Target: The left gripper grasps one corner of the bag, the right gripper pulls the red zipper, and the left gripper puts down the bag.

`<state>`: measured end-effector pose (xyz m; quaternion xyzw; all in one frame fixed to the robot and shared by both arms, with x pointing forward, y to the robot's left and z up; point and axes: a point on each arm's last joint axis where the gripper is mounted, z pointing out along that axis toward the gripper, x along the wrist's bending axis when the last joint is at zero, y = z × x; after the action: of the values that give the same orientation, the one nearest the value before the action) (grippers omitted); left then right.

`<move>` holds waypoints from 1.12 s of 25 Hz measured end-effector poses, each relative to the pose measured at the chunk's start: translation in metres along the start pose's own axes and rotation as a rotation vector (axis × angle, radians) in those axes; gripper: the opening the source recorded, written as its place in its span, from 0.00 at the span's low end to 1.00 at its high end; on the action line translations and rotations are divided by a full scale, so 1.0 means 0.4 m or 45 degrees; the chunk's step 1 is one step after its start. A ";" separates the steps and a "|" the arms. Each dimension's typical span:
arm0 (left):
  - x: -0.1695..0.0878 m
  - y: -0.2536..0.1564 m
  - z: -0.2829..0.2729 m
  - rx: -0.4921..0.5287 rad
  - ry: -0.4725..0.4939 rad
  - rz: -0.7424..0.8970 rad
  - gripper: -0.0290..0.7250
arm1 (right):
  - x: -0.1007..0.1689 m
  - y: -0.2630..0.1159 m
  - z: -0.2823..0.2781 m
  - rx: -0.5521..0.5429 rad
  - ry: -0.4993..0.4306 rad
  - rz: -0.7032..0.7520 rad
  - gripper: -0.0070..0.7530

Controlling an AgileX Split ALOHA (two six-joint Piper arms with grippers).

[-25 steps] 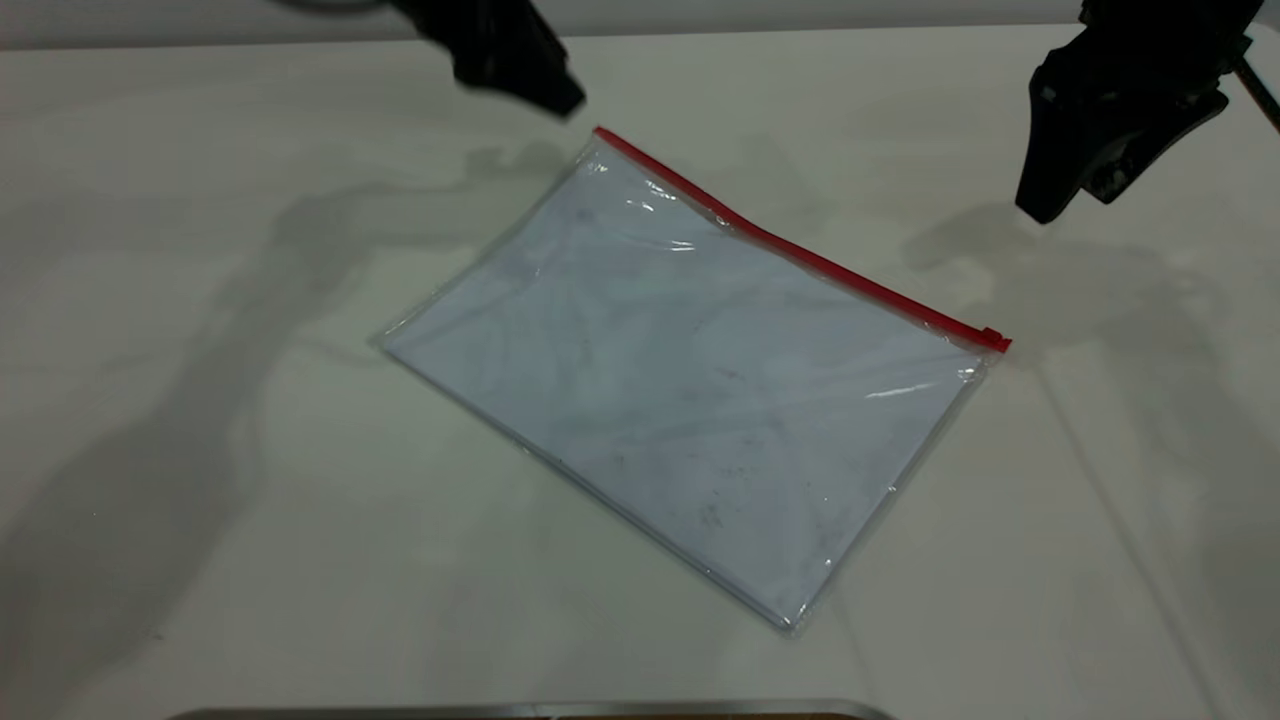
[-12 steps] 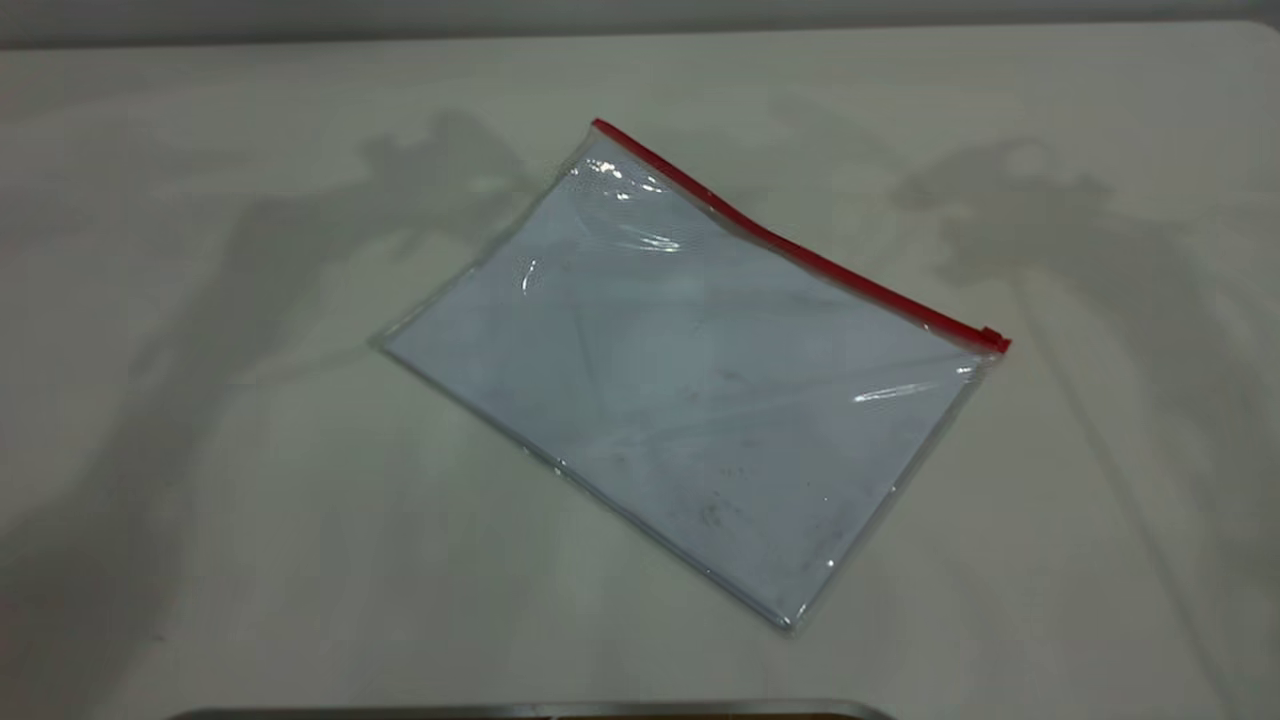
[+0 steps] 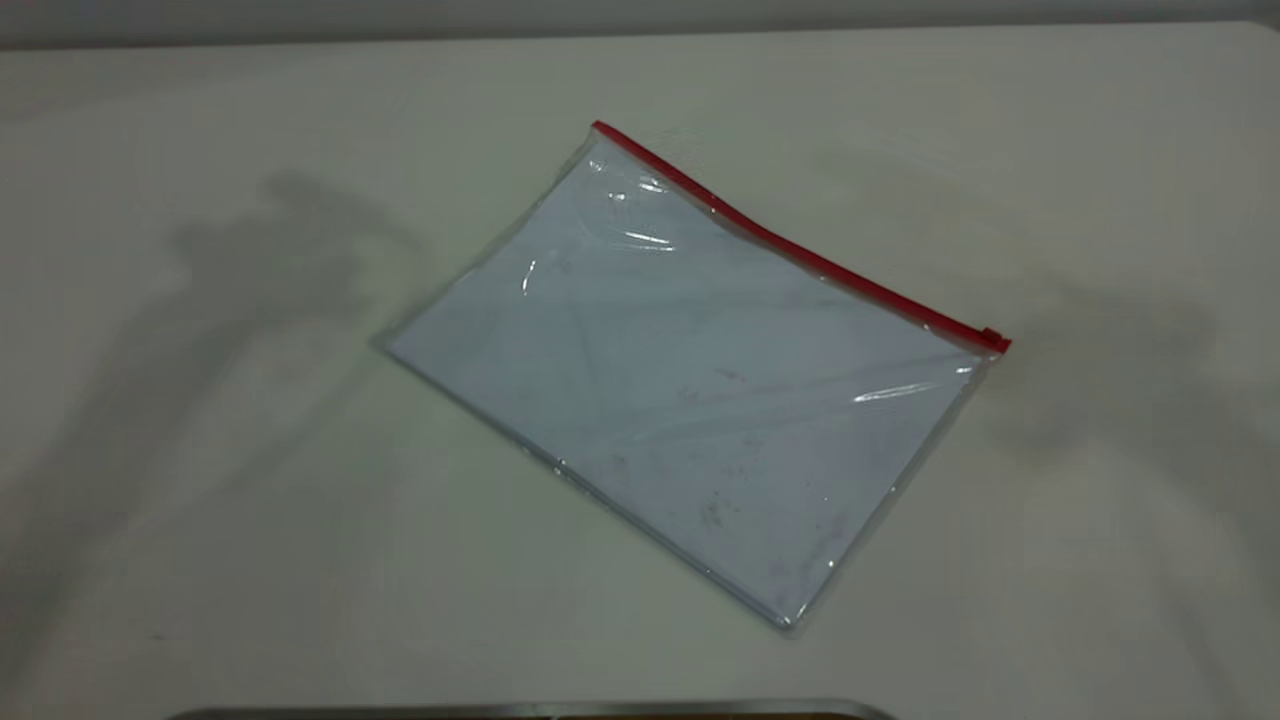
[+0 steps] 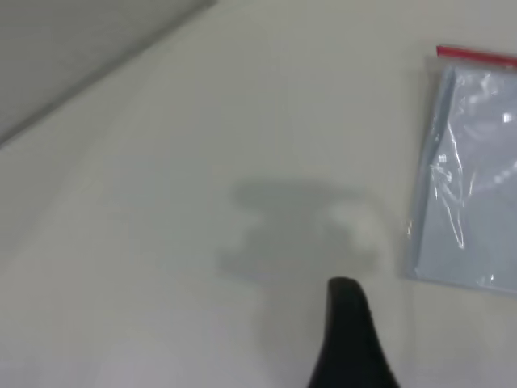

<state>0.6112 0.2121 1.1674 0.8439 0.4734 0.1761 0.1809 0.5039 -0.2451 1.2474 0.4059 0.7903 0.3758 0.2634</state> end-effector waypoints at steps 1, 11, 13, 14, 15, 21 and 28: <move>-0.001 -0.002 -0.018 -0.018 0.008 -0.002 0.81 | 0.015 -0.003 -0.037 -0.007 0.006 0.010 0.74; -0.027 -0.069 -0.189 -0.159 0.043 -0.215 0.81 | 0.165 -0.141 -0.295 -0.080 0.011 0.050 0.74; -0.041 -0.111 -0.223 -0.162 0.042 -0.235 0.81 | 0.202 -0.194 -0.340 -0.118 -0.001 0.041 0.74; -0.051 -0.139 -0.241 -0.162 0.042 -0.245 0.81 | 0.217 -0.220 -0.355 -0.130 -0.005 0.040 0.74; -0.061 -0.168 -0.263 -0.172 0.043 -0.251 0.81 | 0.236 -0.253 -0.372 -0.145 -0.008 0.039 0.74; -0.131 -0.378 -0.330 -0.165 0.040 -0.285 0.81 | 0.323 -0.449 -0.402 -0.188 -0.019 0.046 0.74; -0.206 -0.609 -0.351 -0.220 0.050 -0.283 0.81 | 0.364 -0.630 -0.341 -0.138 -0.051 0.057 0.74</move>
<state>0.3257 0.2789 1.1645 0.7639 0.5505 0.2115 0.2621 0.2162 -0.2727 1.1066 0.4161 0.7540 0.4158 0.2922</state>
